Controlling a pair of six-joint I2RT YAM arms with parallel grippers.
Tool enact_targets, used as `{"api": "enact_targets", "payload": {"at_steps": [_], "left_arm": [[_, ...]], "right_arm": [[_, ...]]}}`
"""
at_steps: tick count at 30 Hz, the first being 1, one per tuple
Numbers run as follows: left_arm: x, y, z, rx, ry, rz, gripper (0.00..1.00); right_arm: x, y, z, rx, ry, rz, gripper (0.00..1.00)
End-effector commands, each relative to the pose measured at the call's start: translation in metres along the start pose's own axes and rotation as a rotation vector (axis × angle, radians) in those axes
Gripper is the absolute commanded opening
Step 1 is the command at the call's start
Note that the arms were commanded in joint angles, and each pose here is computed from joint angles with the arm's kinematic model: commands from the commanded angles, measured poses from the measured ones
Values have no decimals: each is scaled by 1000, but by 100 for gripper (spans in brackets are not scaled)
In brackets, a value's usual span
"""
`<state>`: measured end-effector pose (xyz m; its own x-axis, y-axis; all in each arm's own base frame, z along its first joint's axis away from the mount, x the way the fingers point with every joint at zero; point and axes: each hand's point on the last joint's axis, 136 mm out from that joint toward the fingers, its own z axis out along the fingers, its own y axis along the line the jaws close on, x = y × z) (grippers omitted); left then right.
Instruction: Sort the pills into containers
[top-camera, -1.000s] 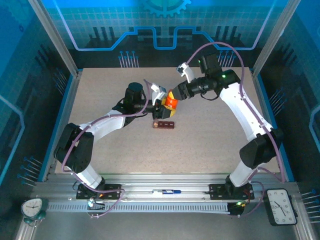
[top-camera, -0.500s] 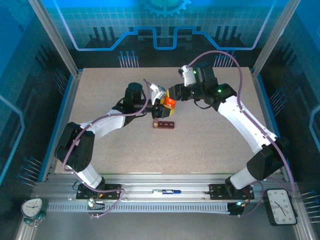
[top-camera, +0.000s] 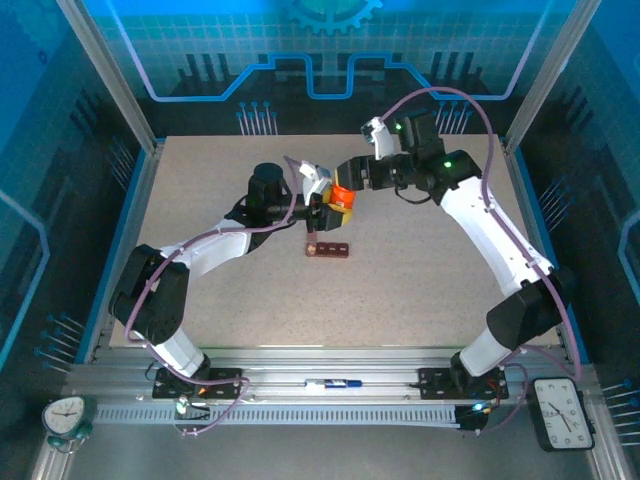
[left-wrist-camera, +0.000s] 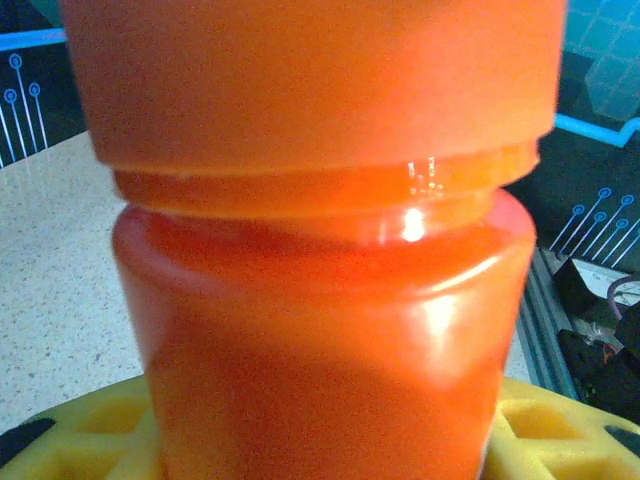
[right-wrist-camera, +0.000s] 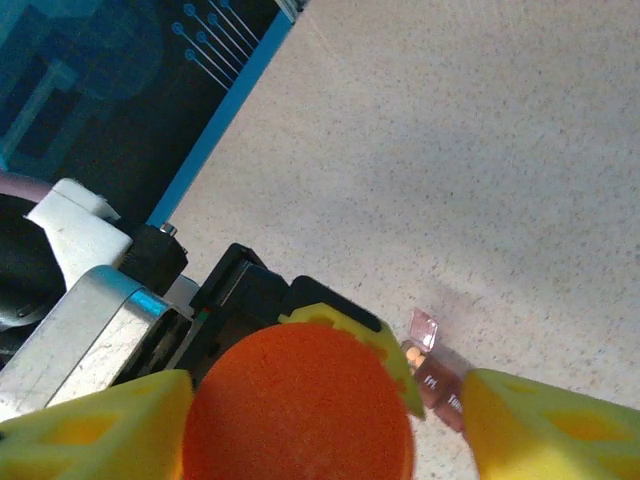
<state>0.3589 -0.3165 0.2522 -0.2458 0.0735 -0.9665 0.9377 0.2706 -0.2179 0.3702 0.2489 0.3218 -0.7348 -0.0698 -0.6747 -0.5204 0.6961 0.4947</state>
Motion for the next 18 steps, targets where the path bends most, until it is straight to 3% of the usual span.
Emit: {"api": "enact_targets", "payload": {"at_steps": [1,5,18], "left_arm": [[-31,-14,-2,46,-67,88,17],[-32,-15,-2,52,-74,88,17],[-37,-20,-5,72,-93,79,17]], "right_arm": [[-10,9,-19,-70,-23,-15,80],[-15,15,-29,-125,-52,-56,86],[-7,17,-21,-258,-15,-180,87]]}}
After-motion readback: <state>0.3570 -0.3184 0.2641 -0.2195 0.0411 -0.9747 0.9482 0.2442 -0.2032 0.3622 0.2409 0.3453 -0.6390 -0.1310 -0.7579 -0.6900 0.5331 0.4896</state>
